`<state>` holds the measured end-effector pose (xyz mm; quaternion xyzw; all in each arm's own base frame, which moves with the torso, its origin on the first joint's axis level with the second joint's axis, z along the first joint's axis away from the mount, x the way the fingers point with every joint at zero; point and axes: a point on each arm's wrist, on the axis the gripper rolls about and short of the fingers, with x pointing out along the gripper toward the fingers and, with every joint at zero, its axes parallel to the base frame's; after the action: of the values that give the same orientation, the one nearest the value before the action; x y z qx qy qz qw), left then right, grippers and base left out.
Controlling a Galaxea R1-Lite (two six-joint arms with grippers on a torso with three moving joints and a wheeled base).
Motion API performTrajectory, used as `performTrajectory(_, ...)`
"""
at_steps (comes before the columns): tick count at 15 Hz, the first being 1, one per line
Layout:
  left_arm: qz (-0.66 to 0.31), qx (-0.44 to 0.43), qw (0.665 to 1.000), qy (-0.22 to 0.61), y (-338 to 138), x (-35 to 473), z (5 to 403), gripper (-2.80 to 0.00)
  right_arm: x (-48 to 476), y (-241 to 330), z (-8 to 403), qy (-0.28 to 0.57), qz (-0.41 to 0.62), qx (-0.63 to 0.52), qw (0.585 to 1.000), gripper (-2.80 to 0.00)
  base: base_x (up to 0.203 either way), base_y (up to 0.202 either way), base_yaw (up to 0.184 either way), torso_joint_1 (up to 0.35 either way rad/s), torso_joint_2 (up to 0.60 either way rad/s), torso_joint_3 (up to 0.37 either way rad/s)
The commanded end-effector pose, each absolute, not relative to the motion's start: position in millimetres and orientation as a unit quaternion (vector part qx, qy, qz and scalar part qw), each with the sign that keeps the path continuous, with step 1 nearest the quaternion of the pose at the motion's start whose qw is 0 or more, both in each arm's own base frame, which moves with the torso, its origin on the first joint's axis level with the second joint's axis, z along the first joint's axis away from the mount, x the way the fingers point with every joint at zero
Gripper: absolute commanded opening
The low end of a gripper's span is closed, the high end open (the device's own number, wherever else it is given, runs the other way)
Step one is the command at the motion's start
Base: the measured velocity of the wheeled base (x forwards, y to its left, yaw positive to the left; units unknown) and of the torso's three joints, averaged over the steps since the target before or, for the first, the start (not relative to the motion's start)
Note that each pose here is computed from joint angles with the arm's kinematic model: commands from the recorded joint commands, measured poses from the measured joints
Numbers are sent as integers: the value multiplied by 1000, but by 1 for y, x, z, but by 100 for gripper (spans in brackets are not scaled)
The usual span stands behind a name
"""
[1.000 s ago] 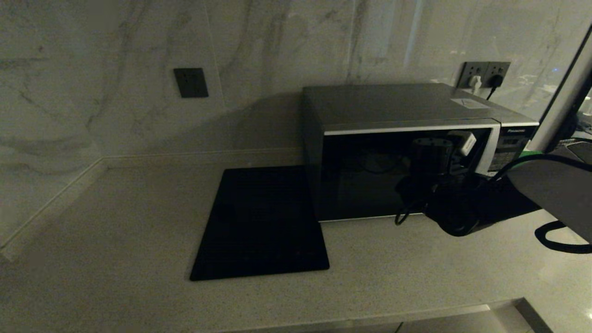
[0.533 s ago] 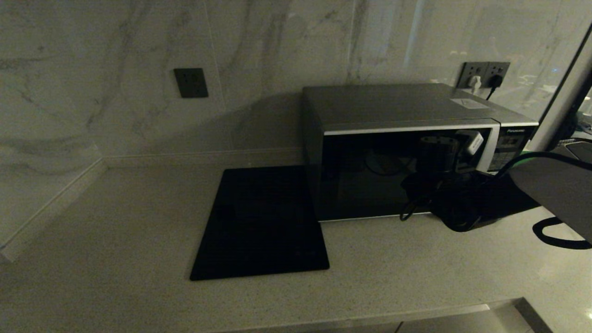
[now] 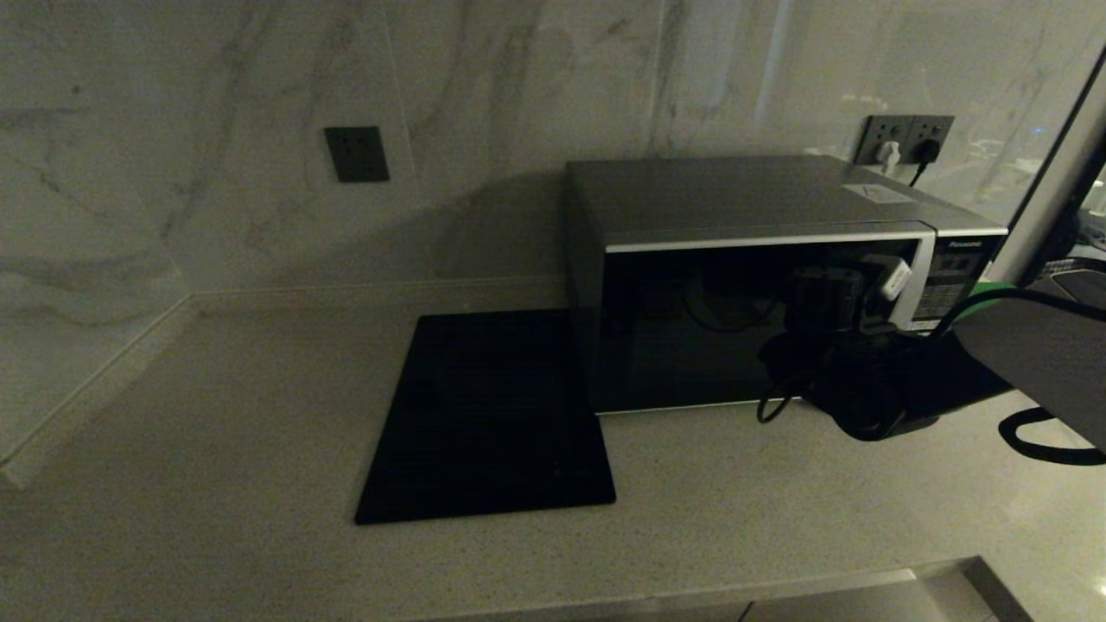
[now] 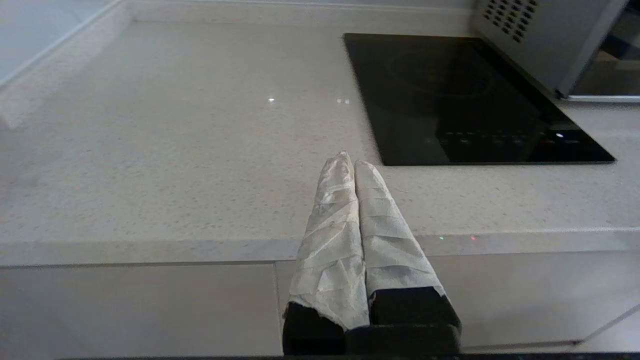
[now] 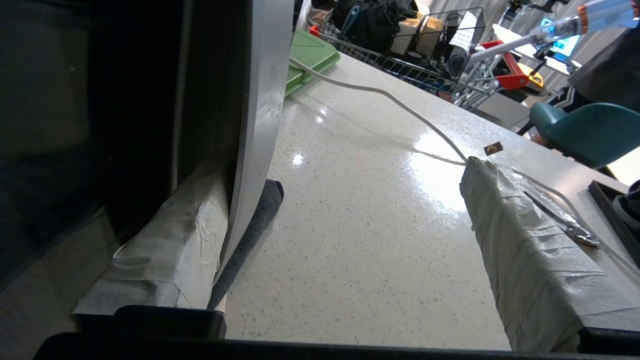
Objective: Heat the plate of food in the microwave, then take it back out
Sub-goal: Open the microwave oven
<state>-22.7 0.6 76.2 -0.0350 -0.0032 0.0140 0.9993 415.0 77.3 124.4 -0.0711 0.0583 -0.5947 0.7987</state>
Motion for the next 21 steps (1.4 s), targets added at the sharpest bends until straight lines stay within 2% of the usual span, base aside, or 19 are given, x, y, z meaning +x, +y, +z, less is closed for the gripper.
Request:
performTrajectory(1,14,-35,999,-4,1,-23,76,-280,415,75,125,57,-601,-70,794,0,0,0,0,0,0,0)
performTrajectory(4,14,-35,999,-4,1,-23,76,-280,415,76,126,56,-602,-68,794,0,0,0,0,0,0,0)
performTrajectory(5,15,-35,999,-4,1,-23,76,-280,416,76,126,55,-602,-67,794,-280,0,0,0,0,0,0)
performTrajectory(21,15,-35,999,-4,1,-23,76,-280,402,76,125,55,-598,-69,797,-280,0,0,0,0,0,0)
